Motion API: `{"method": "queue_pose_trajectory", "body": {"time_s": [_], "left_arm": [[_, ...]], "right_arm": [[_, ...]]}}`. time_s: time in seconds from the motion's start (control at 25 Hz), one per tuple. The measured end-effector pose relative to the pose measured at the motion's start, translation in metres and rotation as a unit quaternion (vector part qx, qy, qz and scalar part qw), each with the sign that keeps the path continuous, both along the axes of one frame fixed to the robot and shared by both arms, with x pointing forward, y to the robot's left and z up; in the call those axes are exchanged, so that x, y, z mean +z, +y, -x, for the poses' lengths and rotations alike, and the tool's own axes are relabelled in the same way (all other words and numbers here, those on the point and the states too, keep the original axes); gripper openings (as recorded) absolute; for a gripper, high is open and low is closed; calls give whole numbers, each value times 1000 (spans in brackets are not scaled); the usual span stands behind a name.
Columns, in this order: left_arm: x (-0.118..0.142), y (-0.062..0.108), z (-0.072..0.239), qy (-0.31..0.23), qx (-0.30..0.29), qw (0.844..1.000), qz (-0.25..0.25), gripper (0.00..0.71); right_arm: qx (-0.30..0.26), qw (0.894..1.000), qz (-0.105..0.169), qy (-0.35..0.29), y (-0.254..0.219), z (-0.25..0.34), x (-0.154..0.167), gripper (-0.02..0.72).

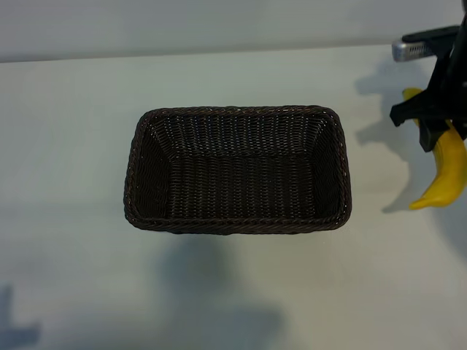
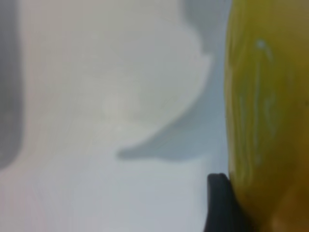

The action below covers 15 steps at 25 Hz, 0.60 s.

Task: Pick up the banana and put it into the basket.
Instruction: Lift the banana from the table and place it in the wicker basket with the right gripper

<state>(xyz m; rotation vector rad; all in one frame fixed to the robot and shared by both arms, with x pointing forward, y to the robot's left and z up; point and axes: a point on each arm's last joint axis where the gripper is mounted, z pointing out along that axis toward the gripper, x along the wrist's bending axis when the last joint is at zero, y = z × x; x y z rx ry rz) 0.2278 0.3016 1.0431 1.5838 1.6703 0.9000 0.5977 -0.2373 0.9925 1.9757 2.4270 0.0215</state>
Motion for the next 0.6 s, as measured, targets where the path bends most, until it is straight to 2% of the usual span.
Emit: {"method": "queue_pose_trajectory", "body": {"time_s": [0.12, 0.2, 0.4, 0.6], "left_arm": [[0, 0, 0, 0, 0, 1000, 0, 505], [0, 0, 0, 0, 0, 1000, 0, 505], [0, 0, 0, 0, 0, 1000, 0, 505], [0, 0, 0, 0, 0, 1000, 0, 505]], "right_arm": [[20, 999, -28, 0, 6, 2, 9, 422], [45, 998, -36, 1, 13, 3, 9, 422], [113, 993, -30, -27, 48, 4, 22, 422], [147, 987, -40, -58, 86, -5, 40, 422]]}}
